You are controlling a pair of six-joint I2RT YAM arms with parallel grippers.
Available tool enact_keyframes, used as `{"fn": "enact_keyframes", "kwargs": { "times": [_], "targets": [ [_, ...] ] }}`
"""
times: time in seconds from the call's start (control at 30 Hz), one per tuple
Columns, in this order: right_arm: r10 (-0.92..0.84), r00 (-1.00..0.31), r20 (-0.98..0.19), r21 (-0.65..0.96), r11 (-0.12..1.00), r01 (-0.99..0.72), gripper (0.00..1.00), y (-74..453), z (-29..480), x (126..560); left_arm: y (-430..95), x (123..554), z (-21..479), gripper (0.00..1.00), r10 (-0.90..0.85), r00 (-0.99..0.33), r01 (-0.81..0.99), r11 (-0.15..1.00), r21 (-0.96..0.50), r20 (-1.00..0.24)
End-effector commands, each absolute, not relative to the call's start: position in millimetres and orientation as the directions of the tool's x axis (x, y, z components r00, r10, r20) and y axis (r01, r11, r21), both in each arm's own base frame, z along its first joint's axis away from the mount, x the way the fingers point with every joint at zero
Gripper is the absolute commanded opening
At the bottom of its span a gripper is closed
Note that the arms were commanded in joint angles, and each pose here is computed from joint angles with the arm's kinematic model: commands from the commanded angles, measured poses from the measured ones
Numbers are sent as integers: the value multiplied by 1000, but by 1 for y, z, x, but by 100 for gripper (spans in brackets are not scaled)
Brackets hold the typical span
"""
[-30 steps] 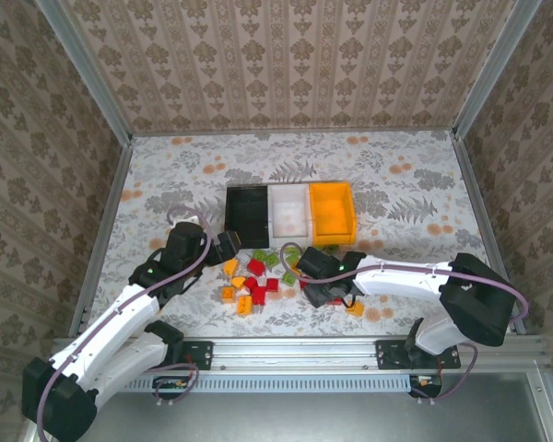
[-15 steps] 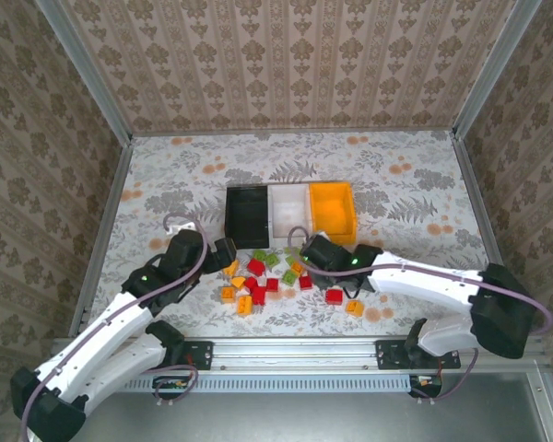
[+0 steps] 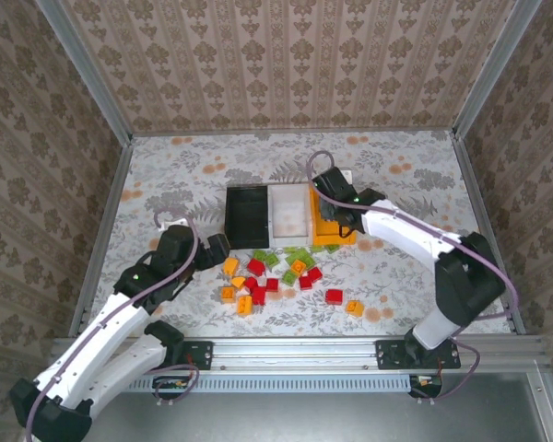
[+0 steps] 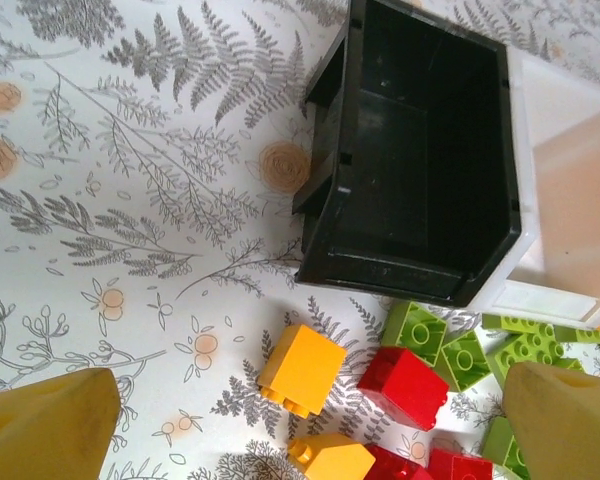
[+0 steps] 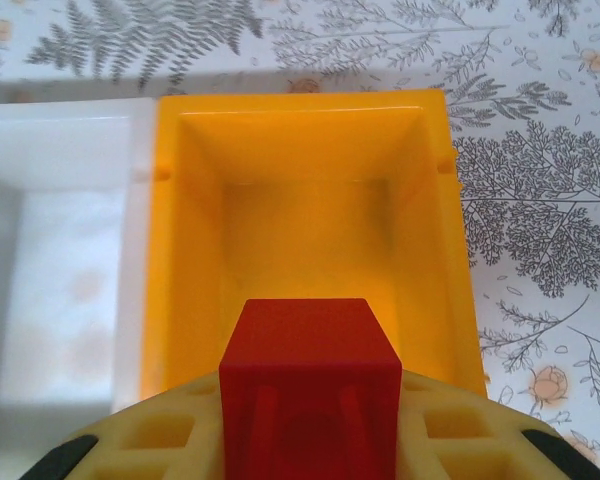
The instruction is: Sort the legos into containers by color
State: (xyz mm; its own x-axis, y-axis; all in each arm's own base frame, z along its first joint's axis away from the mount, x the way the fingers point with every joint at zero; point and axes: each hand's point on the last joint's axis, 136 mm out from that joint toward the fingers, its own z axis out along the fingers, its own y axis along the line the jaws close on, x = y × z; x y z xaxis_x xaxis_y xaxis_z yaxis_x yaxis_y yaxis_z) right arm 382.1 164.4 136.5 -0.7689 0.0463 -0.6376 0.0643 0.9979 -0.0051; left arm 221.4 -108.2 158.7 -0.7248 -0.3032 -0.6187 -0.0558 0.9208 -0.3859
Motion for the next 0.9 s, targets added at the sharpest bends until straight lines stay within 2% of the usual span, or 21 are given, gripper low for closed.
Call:
{"fn": "enact_keyframes", "kwargs": {
  "times": [0.0, 0.27, 0.53, 0.73, 0.87],
  "targets": [
    [104, -760, -641, 7, 992, 129, 32, 162, 138, 400, -116, 214, 141, 100, -264, -784, -9, 910, -415, -562],
    [175, -782, -598, 50, 982, 182, 43, 163, 118, 409, -122, 210, 116, 95, -217, -839, 10, 910, -414, -499],
    [183, -765, -618, 85, 982, 166, 67, 164, 131, 401, -132, 206, 93, 90, -178, -885, 18, 910, -414, -430],
    [182, -760, -624, 105, 983, 150, 70, 164, 131, 383, -129, 176, 76, 79, -124, -923, 14, 935, -354, -364],
    [191, -758, -623, 110, 982, 156, 70, 158, 128, 375, -133, 151, 58, 77, -94, -942, 22, 940, -340, -321]
  ]
}}
